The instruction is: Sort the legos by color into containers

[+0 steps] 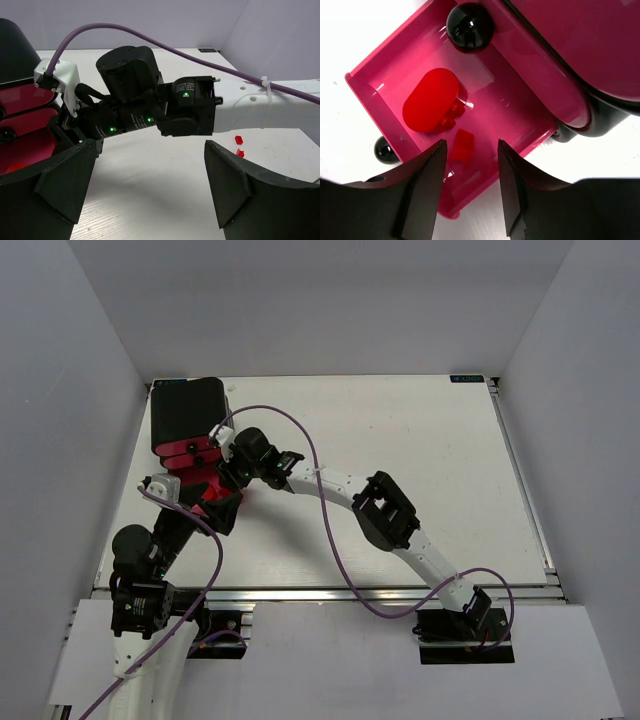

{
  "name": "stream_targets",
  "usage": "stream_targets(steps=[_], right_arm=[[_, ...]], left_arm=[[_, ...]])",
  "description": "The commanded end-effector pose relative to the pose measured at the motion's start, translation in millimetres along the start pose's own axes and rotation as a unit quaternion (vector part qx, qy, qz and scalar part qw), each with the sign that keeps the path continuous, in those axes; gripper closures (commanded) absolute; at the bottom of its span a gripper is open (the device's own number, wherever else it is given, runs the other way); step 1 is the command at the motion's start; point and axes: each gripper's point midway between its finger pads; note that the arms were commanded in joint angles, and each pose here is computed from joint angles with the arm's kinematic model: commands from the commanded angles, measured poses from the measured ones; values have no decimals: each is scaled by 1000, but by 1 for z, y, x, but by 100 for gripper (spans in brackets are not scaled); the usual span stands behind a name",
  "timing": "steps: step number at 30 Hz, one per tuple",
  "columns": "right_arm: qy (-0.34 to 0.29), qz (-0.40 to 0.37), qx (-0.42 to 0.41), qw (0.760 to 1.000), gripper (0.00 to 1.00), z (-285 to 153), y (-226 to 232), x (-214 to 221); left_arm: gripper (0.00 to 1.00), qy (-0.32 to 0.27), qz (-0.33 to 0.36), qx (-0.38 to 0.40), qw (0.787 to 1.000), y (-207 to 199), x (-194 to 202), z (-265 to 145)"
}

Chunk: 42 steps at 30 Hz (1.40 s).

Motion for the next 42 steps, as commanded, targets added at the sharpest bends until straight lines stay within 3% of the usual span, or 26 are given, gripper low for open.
stream_targets(steps=[1,5,7,8,9,10,11,13,14,17,19,20,21,22,23,25,27,29,30,31,33,34,35,38,40,42], right_arm=[[-75,-16,-3,997,48,-9,9,-57],[-85,-3,-11,996,51,-30,16,-69],[-97,-3,-9,995,57,-53,19,-90],[-89,-1,1,996,67,-60,14,-85],[-89,0,22,996,76,-70,6,-87],[-95,5,40,995,100,-96,2,-102],[-77,21,62,995,100,-107,-14,-87],[-80,43,97,991,100,-152,-31,-95],[-49,71,91,992,100,-163,-46,-67],[-20,137,81,987,100,-226,-79,-50],[13,185,25,982,100,-263,-75,-29],[12,194,52,979,100,-283,-101,-22],[8,190,31,981,90,-307,-101,-14],[8,190,19,982,51,-317,-98,-8],[0,204,26,979,42,-339,-114,1],[-5,218,-9,976,27,-366,-95,19],[-44,203,1,978,21,-395,-90,14],[-56,207,49,975,30,-408,-100,35],[-83,189,75,976,36,-425,-97,26],[-95,188,104,972,54,-433,-107,30],[-120,186,156,963,78,-455,-117,28],[-131,191,178,956,97,-464,-126,29],[-138,208,202,947,100,-471,-136,36],[-148,235,252,927,100,-488,-157,45],[-143,252,268,919,100,-493,-167,54],[-140,264,275,914,100,-499,-173,61]], left_arm=[[2,0,-1,-5,1000,3,0,2],[4,-2,-6,-3,1000,2,0,2],[12,1,-14,15,1000,-3,1,6],[33,6,-18,23,1000,-6,4,8],[47,11,-20,44,999,-12,6,9],[61,19,-29,53,998,-14,10,13],[77,28,-33,68,997,-18,13,16],[86,49,-69,104,991,-29,20,24],[87,55,-81,124,987,-34,24,26],[82,103,-149,171,968,-44,45,42],[64,142,-175,176,958,-44,60,52],[57,157,-181,176,955,-44,66,55],[47,168,-182,177,952,-45,66,58],[43,178,-182,176,951,-46,69,62],[37,203,-190,175,944,-50,81,69],[29,227,-198,176,937,-59,89,79],[27,275,-197,168,926,-77,117,91],[26,292,-185,141,928,-88,128,108],[26,338,-179,144,913,-108,154,107],[27,354,-181,132,908,-116,163,111],[32,366,-168,82,912,-123,170,129],[37,399,-168,72,899,-140,193,129],[50,396,-169,67,900,-151,190,140],[70,429,-158,21,889,-172,221,149],[72,438,-144,1,887,-188,232,161],[54,424,-129,11,896,-209,217,182]])
Point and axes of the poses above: each gripper's point midway between its finger pads, its own z axis out along the fingers, its own y axis along the line the jaws close on, x = y × z, and after that the axes turned 7 degrees about z, right-handed
